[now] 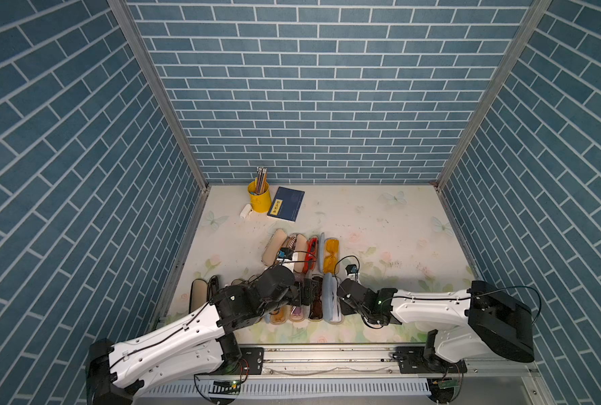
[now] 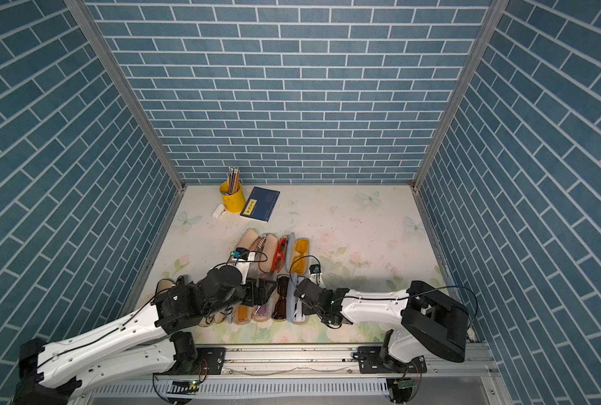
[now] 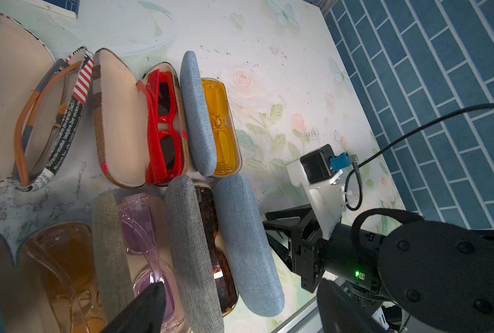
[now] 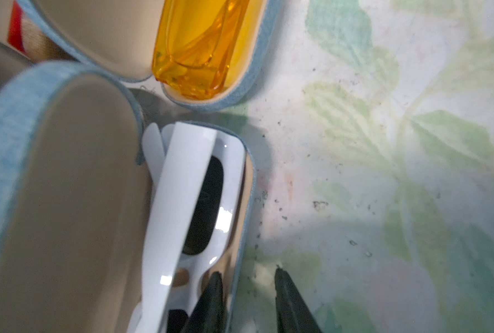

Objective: Close the glasses case
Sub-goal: Move the glasses case to the center of the board.

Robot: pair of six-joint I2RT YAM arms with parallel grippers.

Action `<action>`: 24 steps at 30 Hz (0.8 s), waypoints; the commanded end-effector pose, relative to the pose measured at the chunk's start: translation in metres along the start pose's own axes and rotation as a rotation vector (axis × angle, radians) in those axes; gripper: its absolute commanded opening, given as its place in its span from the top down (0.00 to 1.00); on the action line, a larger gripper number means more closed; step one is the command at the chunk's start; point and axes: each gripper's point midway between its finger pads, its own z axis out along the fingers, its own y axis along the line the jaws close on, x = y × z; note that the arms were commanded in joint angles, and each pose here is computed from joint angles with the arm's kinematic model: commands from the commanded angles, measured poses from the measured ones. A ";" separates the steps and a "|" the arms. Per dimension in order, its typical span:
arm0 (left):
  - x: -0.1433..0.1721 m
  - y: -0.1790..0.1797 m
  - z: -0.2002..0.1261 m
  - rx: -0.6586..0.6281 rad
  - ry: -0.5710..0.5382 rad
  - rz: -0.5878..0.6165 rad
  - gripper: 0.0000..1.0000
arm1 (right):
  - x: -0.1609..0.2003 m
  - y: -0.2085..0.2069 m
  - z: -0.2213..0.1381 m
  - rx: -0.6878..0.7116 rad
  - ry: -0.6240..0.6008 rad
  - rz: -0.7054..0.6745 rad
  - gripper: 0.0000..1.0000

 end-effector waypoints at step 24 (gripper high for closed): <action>-0.007 -0.024 0.030 0.029 0.015 0.069 0.13 | -0.007 -0.052 -0.017 0.110 -0.118 0.117 0.95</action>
